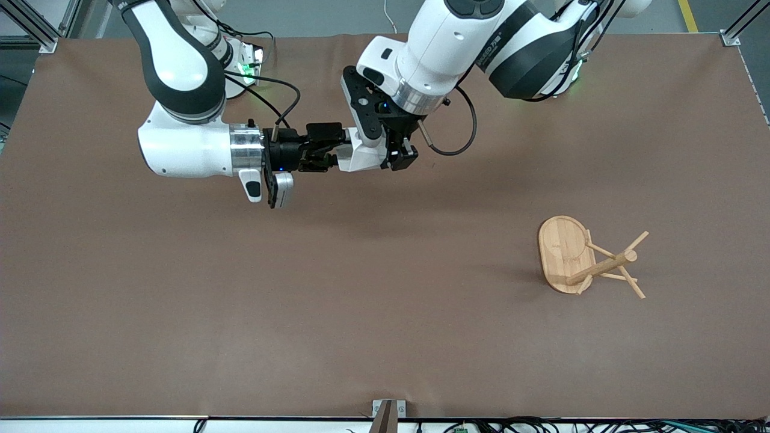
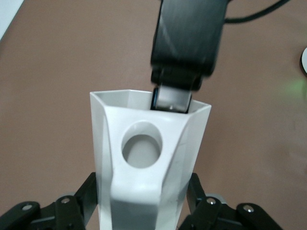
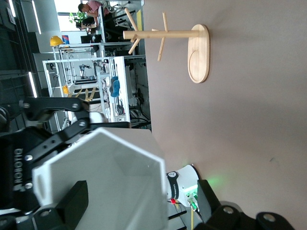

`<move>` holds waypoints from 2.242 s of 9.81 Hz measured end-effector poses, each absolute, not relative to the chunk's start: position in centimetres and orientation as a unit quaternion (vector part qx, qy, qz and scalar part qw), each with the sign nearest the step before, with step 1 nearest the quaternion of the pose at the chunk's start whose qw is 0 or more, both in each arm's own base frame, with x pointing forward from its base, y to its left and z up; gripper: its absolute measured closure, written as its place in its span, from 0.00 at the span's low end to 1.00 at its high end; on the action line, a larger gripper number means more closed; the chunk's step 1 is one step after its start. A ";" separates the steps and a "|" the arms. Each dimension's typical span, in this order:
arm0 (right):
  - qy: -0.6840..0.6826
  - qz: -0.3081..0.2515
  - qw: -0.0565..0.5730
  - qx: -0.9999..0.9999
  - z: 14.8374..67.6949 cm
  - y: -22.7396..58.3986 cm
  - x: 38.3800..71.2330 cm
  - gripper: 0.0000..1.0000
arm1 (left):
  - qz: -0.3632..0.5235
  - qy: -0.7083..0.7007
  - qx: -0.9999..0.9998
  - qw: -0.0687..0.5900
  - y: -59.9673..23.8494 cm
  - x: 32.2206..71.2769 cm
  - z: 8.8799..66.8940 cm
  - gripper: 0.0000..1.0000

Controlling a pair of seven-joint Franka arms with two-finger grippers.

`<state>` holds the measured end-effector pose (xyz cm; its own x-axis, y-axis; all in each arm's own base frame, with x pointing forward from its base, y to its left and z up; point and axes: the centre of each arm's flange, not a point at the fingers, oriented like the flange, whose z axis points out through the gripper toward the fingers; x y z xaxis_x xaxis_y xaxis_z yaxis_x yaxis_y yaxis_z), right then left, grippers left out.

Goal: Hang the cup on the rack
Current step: 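Open the right gripper and withdraw while the left gripper carries the cup, then carry the cup with the left gripper over the wooden rack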

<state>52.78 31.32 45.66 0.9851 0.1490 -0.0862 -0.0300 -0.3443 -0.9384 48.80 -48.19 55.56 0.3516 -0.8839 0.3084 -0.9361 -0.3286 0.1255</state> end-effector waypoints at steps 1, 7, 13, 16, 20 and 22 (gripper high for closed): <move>-0.037 0.069 0.562 -0.824 45.8 30.0 53.4 0.00 | 0.088 -0.561 0.811 0.142 -48.2 49.0 54.9 0.23; 0.052 0.039 0.275 -0.959 45.4 14.3 58.2 0.00 | 0.051 -0.503 0.853 0.133 -44.3 52.3 53.0 0.23; 0.130 -0.076 0.005 -0.989 56.3 -8.6 59.0 0.00 | -0.024 -0.181 0.981 0.073 -33.3 58.5 51.0 0.23; 0.134 -0.022 0.005 -0.991 64.3 -11.2 55.8 0.00 | -0.023 -0.102 0.992 0.063 -27.5 60.7 49.8 0.23; 0.112 -0.027 0.004 -0.993 67.7 -10.1 53.8 0.00 | -0.005 -0.061 0.997 0.046 -23.1 58.9 46.7 0.23; 0.107 -0.029 0.004 -0.994 67.3 -9.8 54.1 0.00 | -0.006 -0.090 0.995 0.034 -21.8 57.1 45.1 0.23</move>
<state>54.12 -9.76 67.32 0.9753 -0.2133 0.0575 -0.2129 -0.9770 -0.0134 57.05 -21.83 45.05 0.9836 -0.1805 -0.0049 -0.1797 -0.9813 0.0693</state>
